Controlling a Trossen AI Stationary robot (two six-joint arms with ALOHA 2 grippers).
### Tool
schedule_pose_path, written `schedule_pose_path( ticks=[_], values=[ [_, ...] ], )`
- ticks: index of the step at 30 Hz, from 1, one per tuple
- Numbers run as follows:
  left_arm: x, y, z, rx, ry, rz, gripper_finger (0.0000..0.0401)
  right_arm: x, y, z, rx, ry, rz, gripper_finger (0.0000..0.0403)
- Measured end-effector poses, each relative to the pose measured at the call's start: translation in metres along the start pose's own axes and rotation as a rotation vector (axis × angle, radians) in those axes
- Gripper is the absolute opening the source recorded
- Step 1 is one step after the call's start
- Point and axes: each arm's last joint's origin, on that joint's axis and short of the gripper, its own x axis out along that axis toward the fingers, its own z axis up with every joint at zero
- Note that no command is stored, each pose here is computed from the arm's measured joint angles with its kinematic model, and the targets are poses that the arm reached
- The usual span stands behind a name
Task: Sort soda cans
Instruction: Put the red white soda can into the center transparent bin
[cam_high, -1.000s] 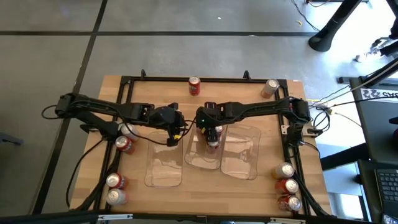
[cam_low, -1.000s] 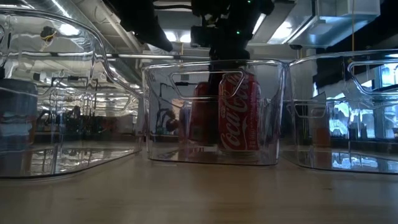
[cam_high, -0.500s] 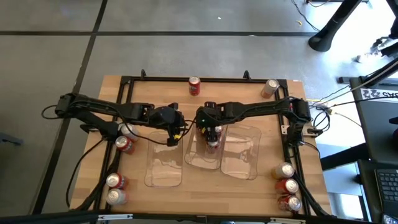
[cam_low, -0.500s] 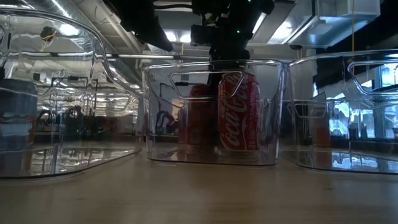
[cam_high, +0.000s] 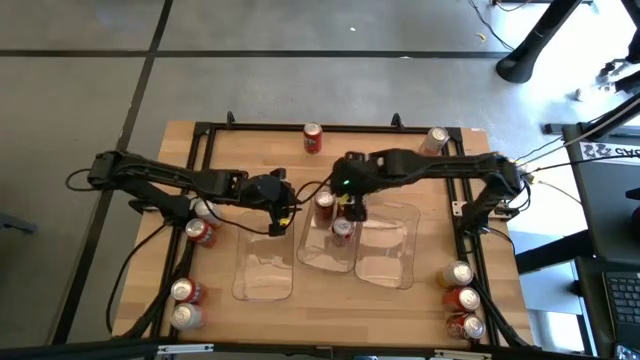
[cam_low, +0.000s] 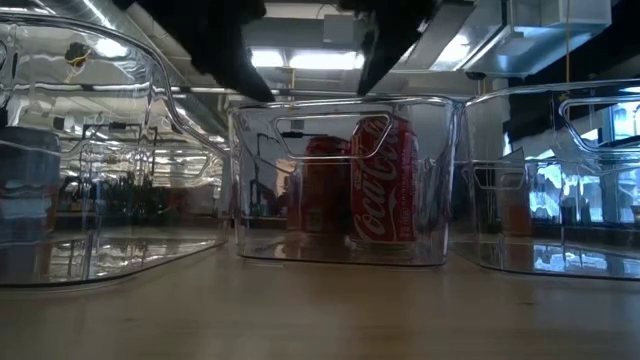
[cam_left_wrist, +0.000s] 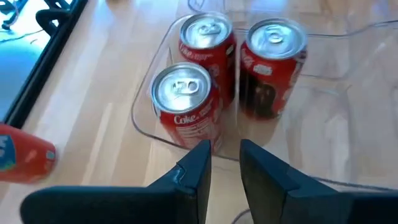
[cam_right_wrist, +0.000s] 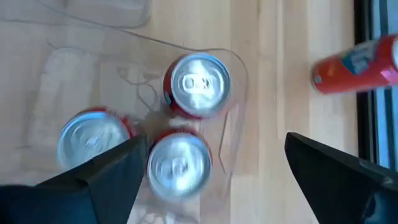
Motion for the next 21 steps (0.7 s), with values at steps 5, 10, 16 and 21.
schedule_pose_path(
  ticks=[5, 10, 16, 21],
  values=[
    [0.011, -0.003, -0.016, -0.044, -0.085, 0.000, 0.0076, -0.039, -0.003, -0.019, 0.086, 0.019, 0.017, 0.0374],
    [0.019, -0.006, -0.028, -0.138, -0.243, -0.012, 0.0076, -0.066, -0.002, -0.046, 0.237, 0.108, 0.064, 0.0374],
    [0.024, -0.012, -0.052, -0.261, -0.346, -0.045, 0.0076, -0.078, 0.007, -0.074, 0.384, 0.237, 0.118, 0.0374],
    [0.021, -0.020, -0.065, -0.322, -0.427, -0.073, 0.0076, -0.080, 0.029, -0.081, 0.432, 0.289, 0.178, 0.0374]
  ],
)
